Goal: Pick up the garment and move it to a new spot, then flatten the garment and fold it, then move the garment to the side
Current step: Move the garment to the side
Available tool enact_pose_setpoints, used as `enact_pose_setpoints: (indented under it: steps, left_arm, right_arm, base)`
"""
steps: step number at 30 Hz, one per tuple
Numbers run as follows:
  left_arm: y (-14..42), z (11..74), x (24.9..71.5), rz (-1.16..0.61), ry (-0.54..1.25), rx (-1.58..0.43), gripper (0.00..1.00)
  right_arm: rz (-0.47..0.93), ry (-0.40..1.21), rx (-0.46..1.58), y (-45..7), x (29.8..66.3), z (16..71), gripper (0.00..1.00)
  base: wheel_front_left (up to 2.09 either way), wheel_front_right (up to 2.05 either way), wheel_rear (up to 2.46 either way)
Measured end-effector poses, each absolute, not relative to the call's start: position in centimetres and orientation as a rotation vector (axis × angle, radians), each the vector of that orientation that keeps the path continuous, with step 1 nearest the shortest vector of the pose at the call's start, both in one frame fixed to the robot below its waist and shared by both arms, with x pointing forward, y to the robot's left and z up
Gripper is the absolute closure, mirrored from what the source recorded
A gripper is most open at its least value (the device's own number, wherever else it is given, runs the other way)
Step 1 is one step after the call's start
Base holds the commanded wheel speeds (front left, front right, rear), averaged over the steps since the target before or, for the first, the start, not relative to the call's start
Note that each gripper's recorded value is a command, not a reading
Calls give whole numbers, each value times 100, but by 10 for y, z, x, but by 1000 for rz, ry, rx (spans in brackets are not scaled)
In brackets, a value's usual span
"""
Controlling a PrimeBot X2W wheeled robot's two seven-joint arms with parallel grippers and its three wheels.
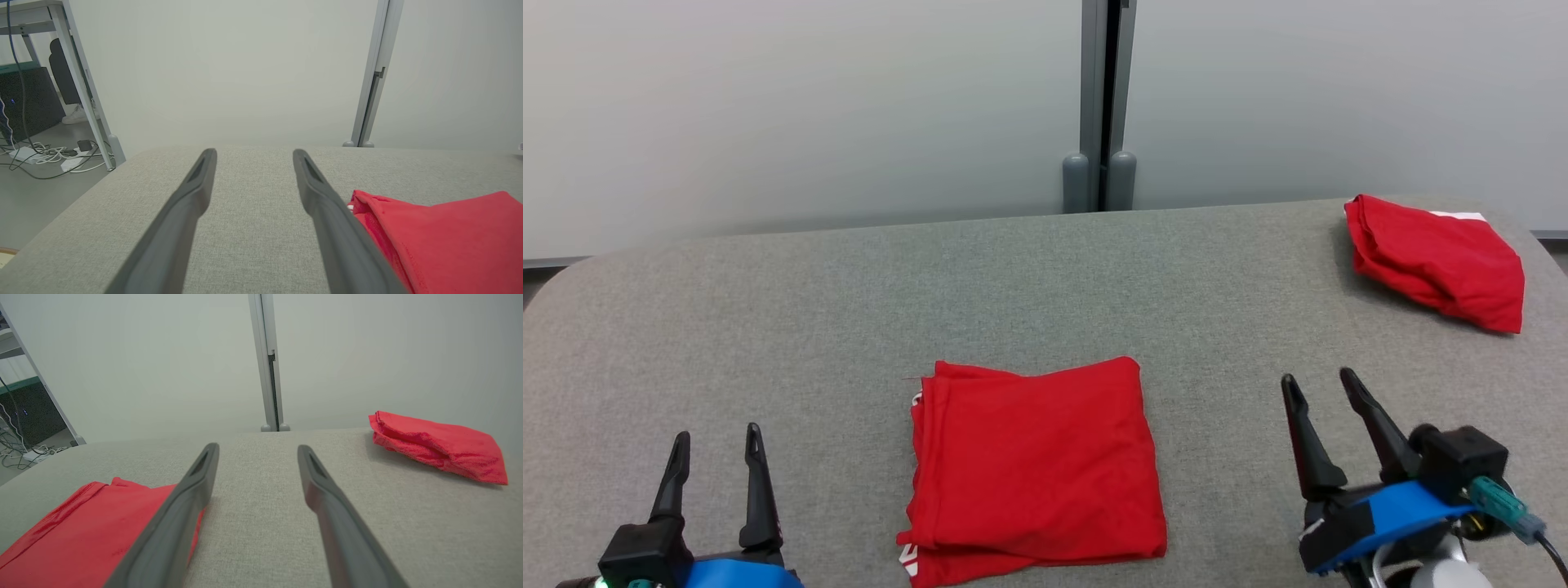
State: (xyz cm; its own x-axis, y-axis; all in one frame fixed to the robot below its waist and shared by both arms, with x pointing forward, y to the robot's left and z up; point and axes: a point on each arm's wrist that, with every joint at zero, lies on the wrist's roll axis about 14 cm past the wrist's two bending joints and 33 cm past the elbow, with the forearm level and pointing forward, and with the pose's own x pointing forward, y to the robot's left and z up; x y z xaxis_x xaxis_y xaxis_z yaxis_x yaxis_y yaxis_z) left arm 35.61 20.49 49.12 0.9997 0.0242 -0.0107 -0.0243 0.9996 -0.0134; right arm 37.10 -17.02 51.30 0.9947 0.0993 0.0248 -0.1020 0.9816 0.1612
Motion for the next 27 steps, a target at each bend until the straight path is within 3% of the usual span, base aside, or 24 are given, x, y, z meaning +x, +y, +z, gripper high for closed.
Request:
enact_pose_setpoints:
  steps: [7,13,27]
  left_arm:
    - [203,489,364,22,16,-13,0]
    - [208,484,368,42,29,-12,0]
    - [224,470,375,96,61,-8,0]
  right_arm:
    - [226,-17,139,-129,407,526,0]
    - [285,73,140,-105,424,501,0]
    - [368,363,154,-70,408,400,0]
  base:
    - [0,0,0]
    - [0,0,0]
    - [0,0,0]
